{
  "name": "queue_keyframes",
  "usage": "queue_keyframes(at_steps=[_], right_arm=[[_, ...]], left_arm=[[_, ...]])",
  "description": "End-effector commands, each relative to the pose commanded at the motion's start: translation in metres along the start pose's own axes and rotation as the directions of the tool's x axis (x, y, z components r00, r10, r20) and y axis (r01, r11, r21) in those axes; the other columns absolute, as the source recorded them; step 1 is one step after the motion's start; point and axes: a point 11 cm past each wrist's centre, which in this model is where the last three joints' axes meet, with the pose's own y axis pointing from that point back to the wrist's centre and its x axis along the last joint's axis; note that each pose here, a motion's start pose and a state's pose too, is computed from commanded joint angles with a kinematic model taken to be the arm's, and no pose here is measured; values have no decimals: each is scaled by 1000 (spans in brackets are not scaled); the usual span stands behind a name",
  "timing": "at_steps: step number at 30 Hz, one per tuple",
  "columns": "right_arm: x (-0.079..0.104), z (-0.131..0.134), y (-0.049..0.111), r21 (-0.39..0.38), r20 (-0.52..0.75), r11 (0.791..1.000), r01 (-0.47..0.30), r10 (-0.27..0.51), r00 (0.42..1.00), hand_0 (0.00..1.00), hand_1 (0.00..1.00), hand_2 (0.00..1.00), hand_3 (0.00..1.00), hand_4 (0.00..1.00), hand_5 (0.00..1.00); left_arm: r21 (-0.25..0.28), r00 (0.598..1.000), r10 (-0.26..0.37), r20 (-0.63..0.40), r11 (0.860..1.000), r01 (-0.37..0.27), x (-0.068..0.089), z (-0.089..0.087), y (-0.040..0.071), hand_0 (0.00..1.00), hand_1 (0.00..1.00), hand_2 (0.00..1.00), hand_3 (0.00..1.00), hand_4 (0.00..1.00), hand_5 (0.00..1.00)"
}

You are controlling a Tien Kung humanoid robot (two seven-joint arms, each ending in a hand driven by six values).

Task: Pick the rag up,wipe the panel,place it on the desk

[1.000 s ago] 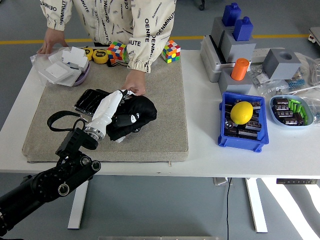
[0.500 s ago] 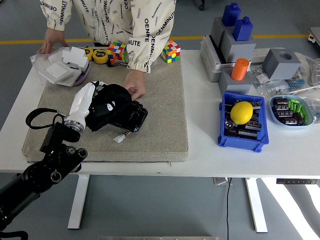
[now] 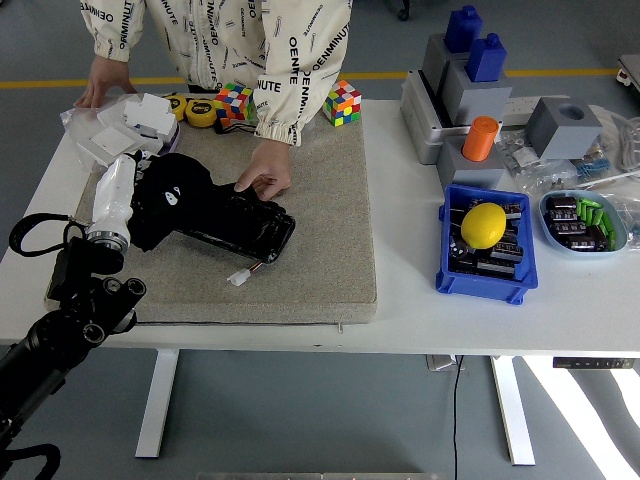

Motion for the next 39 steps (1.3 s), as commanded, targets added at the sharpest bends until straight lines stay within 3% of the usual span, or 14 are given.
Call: queue_keyframes(at_steps=[13, 15, 16, 21, 22, 27, 28, 33, 34, 39], right_arm=[[0, 1, 0, -2, -3, 1000, 0, 0, 1000, 525, 555, 490, 523, 884, 350], [0, 1, 0, -1, -2, 1000, 0, 0, 1000, 525, 555, 490, 523, 884, 350], [0, 1, 0, 0, -1, 1000, 0, 0, 1000, 525, 556, 490, 522, 885, 351], [-1, 1, 0, -2, 1, 1000, 2, -2, 1000, 525, 556, 490, 522, 885, 351], [-1, 2, 0, -2, 1, 1000, 2, -2, 1000, 523, 557, 490, 523, 884, 351], [-2, 1, 0, -2, 3, 1000, 3, -3, 1000, 523, 557, 490, 523, 884, 351], [-2, 2, 1, -2, 5, 1000, 2, -2, 1000, 523, 556, 490, 522, 884, 350], [-2, 3, 1, -4, 9, 1000, 2, -2, 1000, 523, 556, 490, 522, 884, 350], [-2, 3, 1, -4, 9, 1000, 2, -2, 1000, 526, 556, 490, 522, 884, 350], [-2, 4, 1, -6, 10, 1000, 3, -3, 1000, 526, 556, 490, 522, 884, 350]], left_arm=[[98, 992, 129, 2, 987, -128, 38, -37, -6, 278, 335, 346, 572, 668, 2], [114, 992, 127, 4, 985, -126, 40, -43, -5, 278, 335, 346, 572, 668, 2], [128, 993, 120, 5, 984, -120, 39, -47, -4, 344, 455, 474, 572, 693, 2], [173, 996, 87, 22, 981, -89, 36, -61, 0, 344, 455, 474, 572, 693, 2], [182, 997, 79, 25, 980, -82, 35, -63, 1, 531, 615, 560, 599, 869, 125], [216, 998, 59, 28, 974, -64, 32, -69, 3, 531, 615, 560, 599, 869, 125], [219, 998, 60, 32, 974, -65, 33, -69, 4, 690, 774, 775, 795, 983, 254], [227, 997, 72, 34, 971, -78, 36, -71, 4, 690, 774, 775, 795, 983, 254], [226, 997, 76, 31, 971, -81, 37, -71, 5, 792, 899, 923, 931, 998, 315], [232, 996, 91, -7, 969, -87, 42, -70, 8, 792, 899, 923, 931, 998, 315]])
